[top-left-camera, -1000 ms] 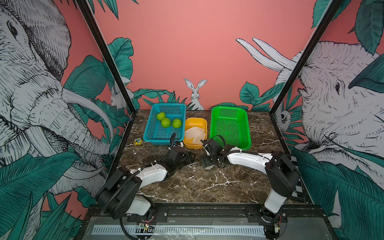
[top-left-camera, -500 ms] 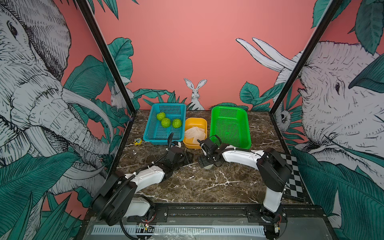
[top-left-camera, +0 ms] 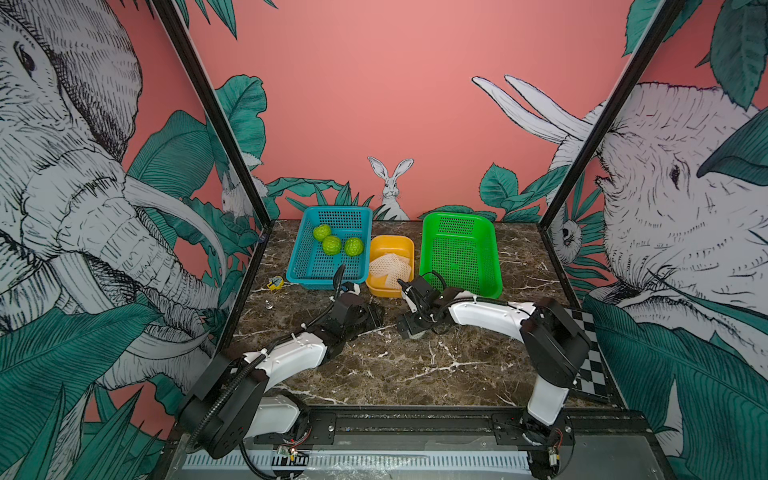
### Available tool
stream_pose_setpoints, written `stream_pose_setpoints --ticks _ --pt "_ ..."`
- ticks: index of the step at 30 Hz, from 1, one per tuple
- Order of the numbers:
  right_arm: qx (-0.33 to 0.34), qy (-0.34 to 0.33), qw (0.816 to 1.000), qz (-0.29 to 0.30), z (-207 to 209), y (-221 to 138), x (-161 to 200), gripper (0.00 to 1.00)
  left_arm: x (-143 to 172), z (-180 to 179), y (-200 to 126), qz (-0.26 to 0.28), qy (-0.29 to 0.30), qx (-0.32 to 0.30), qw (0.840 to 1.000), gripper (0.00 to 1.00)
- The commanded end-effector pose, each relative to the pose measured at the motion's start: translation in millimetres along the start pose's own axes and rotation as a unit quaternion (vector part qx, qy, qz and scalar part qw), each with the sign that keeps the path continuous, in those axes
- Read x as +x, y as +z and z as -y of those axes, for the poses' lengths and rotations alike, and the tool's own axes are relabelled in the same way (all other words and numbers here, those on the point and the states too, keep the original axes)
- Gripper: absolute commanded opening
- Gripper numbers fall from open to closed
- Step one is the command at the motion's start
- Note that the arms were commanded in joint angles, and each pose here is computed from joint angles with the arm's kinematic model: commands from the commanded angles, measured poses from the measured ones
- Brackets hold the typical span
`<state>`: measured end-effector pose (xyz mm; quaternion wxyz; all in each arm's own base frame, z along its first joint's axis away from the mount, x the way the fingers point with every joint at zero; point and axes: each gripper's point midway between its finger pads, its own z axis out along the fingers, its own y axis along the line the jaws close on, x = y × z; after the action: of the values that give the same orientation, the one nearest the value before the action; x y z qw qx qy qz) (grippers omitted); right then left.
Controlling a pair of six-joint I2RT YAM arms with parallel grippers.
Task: Sleeve custard apples in foam nets
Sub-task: Pick up the custard apple from the center of the board.
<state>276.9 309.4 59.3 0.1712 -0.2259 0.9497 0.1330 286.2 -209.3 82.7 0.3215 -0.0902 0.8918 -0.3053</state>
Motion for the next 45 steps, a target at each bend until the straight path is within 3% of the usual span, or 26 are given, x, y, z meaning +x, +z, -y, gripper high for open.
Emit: stream_pose_setpoints --ticks 1,8,21,31,45 --pt "0.002 0.003 1.000 0.020 5 -22 -7 0.99 -11 3 -5 0.018 0.005 -0.001 1.000 0.68" --pt "-0.002 -0.006 1.000 0.031 4 -38 -9 0.99 -13 5 -8 0.019 0.009 -0.001 1.000 0.68" --pt "0.001 -0.016 1.000 0.018 -1 -20 -5 0.99 -15 5 -12 0.022 0.012 -0.003 1.000 0.68" --pt "0.016 -0.038 0.998 0.051 -13 -49 -19 0.99 -13 3 -11 0.019 0.015 -0.007 1.000 0.69" --pt "0.052 -0.052 0.997 0.012 -1 -10 -8 0.99 -14 6 -11 0.018 0.017 0.000 1.000 0.70"
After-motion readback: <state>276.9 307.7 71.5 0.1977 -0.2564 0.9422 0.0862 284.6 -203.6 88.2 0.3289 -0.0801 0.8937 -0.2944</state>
